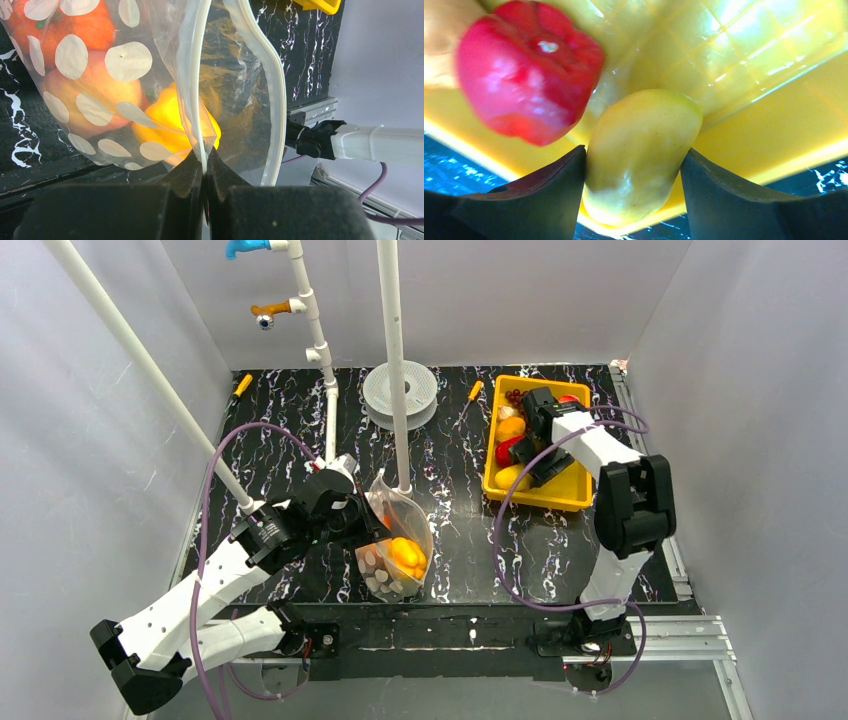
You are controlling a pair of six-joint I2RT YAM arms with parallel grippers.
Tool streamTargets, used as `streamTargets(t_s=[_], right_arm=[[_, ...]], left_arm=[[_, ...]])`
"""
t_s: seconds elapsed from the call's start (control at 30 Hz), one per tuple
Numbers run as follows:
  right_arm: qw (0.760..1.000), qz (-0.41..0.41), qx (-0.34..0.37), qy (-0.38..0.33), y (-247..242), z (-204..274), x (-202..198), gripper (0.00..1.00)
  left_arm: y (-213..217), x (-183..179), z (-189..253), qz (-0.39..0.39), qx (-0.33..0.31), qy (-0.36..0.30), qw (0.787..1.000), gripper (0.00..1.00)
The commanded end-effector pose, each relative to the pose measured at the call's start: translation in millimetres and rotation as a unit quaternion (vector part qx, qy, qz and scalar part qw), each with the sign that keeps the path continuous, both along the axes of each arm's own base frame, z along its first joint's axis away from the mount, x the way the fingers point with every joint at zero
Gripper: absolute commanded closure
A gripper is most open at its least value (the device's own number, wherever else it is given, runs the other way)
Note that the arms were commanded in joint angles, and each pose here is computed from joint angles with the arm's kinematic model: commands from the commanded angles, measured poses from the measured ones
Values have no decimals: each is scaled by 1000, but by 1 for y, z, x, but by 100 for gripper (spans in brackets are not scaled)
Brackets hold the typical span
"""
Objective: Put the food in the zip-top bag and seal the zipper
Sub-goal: Pick up the fake fruit from the bin, then place the fake fruit in the zipper food storage bag.
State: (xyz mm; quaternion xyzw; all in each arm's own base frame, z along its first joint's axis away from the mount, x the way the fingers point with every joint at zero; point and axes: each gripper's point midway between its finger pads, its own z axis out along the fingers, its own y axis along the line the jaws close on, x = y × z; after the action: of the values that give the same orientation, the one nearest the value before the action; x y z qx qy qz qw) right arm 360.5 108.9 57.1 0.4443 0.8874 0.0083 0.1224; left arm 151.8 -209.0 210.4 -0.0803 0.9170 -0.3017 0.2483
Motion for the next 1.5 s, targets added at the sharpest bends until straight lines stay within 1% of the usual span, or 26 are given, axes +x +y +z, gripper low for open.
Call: streamTargets(t_s=[0.0,0.07,0.2,0.23,0.3,0.37,0.43,0.5,0.53,0.6,0.73,0.87,0.93,1.07,1.17,1.23,1.3,1.4,1.47], right_arm=[[996,-8,-32,-78,-19,57,2,67],[994,-5,-40,-106,-25,72,2,75],[983,29,-47,-175,-30,92,4,87],[979,48,-42,-194,-27,95,5,91],[959,130,1,-252,-5,101,7,96],[921,225,52,-313,24,112,8,98],[875,301,114,-361,54,120,-2,99],[827,355,167,-402,78,131,-12,99],[808,374,185,-415,86,134,-16,99],[779,401,214,-432,98,141,-25,99],[723,460,230,-461,119,164,-43,99],[670,514,211,-492,140,196,-69,99],[641,539,202,-507,149,211,-85,97],[575,582,197,-540,169,243,-123,92],[528,605,212,-557,184,263,-151,90],[505,616,215,-565,193,273,-163,88],[492,624,213,-569,202,279,-171,88],[480,635,205,-570,217,285,-176,84],[479,646,196,-561,227,283,-177,81]], left_arm=[[3,1,9,1,1,-13,1000,100],[2,1,9,0,1,-13,1000,100],[1,1,7,0,0,-11,1000,100],[1,1,7,-1,-1,-10,1000,100],[0,1,7,-2,-3,-10,1000,100],[0,1,7,-2,-3,-9,1000,100],[0,1,7,-2,-4,-10,1000,100],[0,1,7,-3,-4,-9,1000,100],[0,1,7,-2,-4,-9,1000,100],[0,1,7,-2,-4,-9,1000,100],[-1,1,6,-3,-5,-9,1000,100],[-2,1,7,-4,-7,-8,1000,100],[-3,1,7,-5,-9,-7,1000,100],[-4,1,8,-5,-10,-7,1000,100],[-6,2,8,-6,-12,-7,1000,100],[-9,3,10,-8,-15,-5,1000,100],[-15,0,12,-18,-27,3,999,100],[-19,-1,19,-24,-38,4,999,100],[-19,-1,23,-25,-41,0,999,100]])
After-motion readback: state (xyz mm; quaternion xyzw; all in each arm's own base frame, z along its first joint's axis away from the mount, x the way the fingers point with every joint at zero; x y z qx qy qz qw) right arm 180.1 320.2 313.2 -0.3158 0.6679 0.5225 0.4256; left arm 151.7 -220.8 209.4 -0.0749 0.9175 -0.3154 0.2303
